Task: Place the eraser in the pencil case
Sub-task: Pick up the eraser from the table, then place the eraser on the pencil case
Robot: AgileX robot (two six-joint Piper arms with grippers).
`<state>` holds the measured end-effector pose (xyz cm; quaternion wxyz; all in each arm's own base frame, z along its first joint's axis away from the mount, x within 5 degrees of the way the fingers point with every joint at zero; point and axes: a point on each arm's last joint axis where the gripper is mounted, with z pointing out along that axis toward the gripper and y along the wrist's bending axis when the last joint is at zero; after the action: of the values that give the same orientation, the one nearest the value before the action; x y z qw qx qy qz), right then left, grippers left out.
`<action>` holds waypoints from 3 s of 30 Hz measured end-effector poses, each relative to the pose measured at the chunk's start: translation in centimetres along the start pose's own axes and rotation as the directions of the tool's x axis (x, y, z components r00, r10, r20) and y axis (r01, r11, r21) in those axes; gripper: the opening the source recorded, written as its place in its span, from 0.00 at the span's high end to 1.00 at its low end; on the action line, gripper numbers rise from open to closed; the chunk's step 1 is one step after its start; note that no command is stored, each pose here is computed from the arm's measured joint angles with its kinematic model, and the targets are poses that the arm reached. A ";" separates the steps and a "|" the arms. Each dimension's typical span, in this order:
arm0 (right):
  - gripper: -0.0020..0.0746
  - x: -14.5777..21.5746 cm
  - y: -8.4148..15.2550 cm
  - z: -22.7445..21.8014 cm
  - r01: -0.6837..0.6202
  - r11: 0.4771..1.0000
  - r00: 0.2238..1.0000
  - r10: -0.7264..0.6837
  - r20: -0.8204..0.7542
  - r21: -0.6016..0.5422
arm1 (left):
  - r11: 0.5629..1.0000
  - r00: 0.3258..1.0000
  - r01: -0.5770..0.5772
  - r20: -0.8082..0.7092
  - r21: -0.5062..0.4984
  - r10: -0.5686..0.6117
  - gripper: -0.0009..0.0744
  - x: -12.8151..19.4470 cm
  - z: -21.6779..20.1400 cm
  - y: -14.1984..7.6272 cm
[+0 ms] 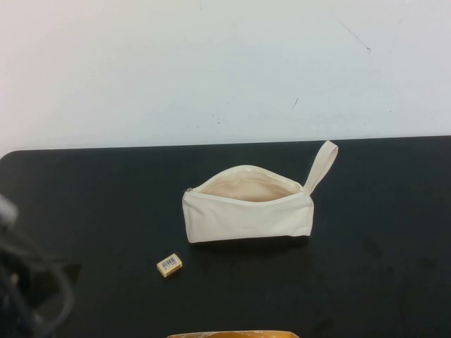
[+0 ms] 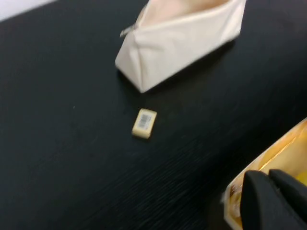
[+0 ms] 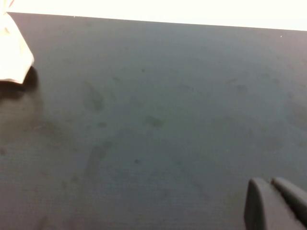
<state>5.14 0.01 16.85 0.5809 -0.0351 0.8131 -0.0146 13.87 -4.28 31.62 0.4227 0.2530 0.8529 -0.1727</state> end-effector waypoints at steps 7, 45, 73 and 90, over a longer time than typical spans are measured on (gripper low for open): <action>0.98 0.0 0.0 0.0 0.000 1.000 1.000 0.000 0.000 0.000 | 0.980 0.947 -0.194 -0.253 0.044 0.199 0.99 -3.6 3.1 1.7; 0.98 0.0 0.0 0.0 0.000 1.000 1.000 0.000 0.000 0.000 | 0.955 0.708 -0.271 -0.647 0.119 0.282 0.41 -1.2 27.3 4.3; 0.98 0.0 0.0 0.0 0.000 1.000 1.000 0.000 0.000 0.000 | 0.978 0.658 -0.183 -0.726 0.105 0.201 0.74 -5.3 25.4 4.0; 0.98 0.0 0.0 0.0 0.000 1.000 1.000 0.000 0.000 0.000 | 0.987 0.975 -0.126 -0.168 0.100 0.142 0.74 -15.9 23.2 -0.4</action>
<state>5.14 0.01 16.85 0.5809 -0.0351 0.8131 -0.0146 36.55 -20.99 31.01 0.3452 0.3428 0.8592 -0.1586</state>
